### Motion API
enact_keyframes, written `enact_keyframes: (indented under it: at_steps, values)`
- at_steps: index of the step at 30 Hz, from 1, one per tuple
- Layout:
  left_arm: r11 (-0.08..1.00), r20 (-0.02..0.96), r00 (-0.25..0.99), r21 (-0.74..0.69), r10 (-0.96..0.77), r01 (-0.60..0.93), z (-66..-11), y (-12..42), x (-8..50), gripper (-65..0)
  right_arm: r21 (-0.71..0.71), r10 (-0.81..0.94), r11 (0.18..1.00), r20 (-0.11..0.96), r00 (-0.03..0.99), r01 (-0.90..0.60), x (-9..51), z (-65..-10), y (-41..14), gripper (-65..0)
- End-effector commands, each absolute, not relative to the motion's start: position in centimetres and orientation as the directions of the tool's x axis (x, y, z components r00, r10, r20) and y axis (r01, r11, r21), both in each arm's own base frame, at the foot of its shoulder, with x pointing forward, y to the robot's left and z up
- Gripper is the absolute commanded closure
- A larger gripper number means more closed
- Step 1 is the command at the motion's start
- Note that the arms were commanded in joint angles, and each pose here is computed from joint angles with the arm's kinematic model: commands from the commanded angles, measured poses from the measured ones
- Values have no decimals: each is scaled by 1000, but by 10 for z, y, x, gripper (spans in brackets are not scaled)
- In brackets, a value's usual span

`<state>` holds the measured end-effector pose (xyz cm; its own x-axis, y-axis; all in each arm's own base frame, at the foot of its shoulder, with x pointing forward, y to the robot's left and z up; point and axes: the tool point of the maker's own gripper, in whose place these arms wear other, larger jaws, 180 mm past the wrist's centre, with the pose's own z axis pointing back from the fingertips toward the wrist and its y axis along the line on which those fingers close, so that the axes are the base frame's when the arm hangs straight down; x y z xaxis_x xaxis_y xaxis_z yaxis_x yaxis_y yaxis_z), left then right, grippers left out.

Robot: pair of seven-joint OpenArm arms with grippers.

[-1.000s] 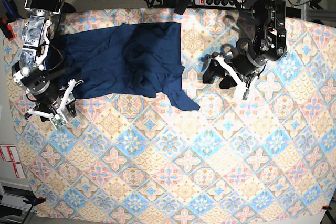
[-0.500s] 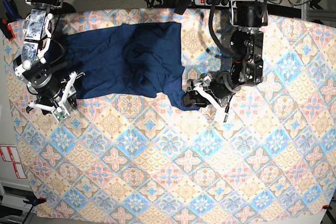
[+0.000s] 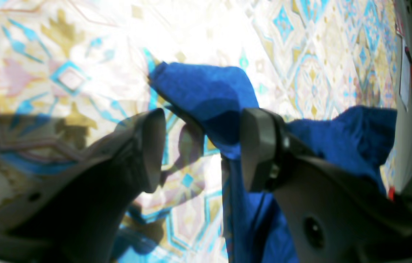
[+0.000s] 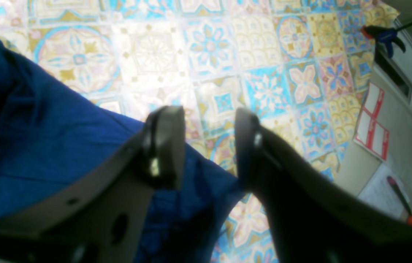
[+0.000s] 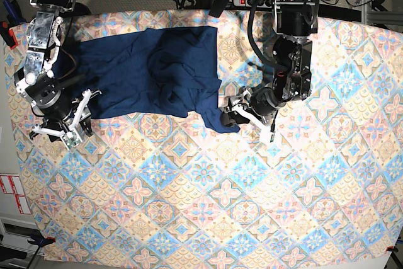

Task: Fold the T-shirt properly
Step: 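Grasp the hanging sleeve end with the left gripper, then lift the sleeve with the left gripper and fold it over the shirt body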

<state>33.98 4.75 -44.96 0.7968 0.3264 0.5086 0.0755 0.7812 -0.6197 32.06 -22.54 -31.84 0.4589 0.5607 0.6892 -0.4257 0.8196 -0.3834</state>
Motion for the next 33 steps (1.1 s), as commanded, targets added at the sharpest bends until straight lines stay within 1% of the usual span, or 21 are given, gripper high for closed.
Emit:
enact_keyframes:
  at_steps: [1,5,7,9,12,14,15,16,17,19,20,22,25,27,30,33]
  values:
    - [768,530,764,-636,368,71,-435,43,356,-309,-409,568,814,711,415,-413,328,-302,-226,-218]
    - [766,516,755,-642,404,29,-431,39,367,-309,-408,568,813,711,415,-415,328,-302,-226,-218]
    - [753,491,764,-658,419,11,-434,32,368,-309,-408,568,813,711,415,-415,328,-302,-226,-218]
    - [749,483,769,-662,418,9,-435,28,372,-309,-409,569,813,711,413,-415,328,-301,-225,-218]
    - [732,442,790,-681,426,-14,-444,18,369,-308,-417,573,810,715,401,-413,329,-297,-224,-218]
    - [725,440,791,-689,425,-7,-441,11,373,-300,-426,577,807,718,389,-410,330,-292,-223,-218]
    - [724,437,794,-689,422,-5,-442,9,372,-282,-429,578,806,719,386,-408,330,-290,-223,-218]
    - [724,435,798,-690,418,-3,-441,7,372,-244,-435,580,805,720,382,-404,330,-288,-224,-218]
    - [718,432,799,-696,419,0,-440,3,372,-185,-435,581,804,720,380,-404,330,-287,-224,-218]
    - [704,426,799,-710,424,5,-436,-8,372,-34,-436,580,805,719,382,-403,330,-287,-224,-218]
    - [703,431,797,-711,423,12,-434,-8,374,0,-436,580,805,719,382,-403,330,-287,-224,-218]
    - [703,459,793,-709,402,54,-421,-15,380,0,-436,580,805,720,381,-403,330,-287,-224,-218]
    - [709,511,803,-685,306,166,-402,-39,379,0,-436,579,806,722,379,-400,330,-286,-225,-218]
    - [703,568,790,-659,231,268,-382,-61,378,0,-440,573,812,724,384,-383,330,-284,-231,-218]
    - [676,629,769,-617,116,403,-362,-95,366,0,-446,562,823,727,394,-351,329,-280,-242,-218]
    - [632,656,755,-580,-10,513,-353,-128,345,0,-456,547,836,730,408,-306,328,-274,-259,-218]
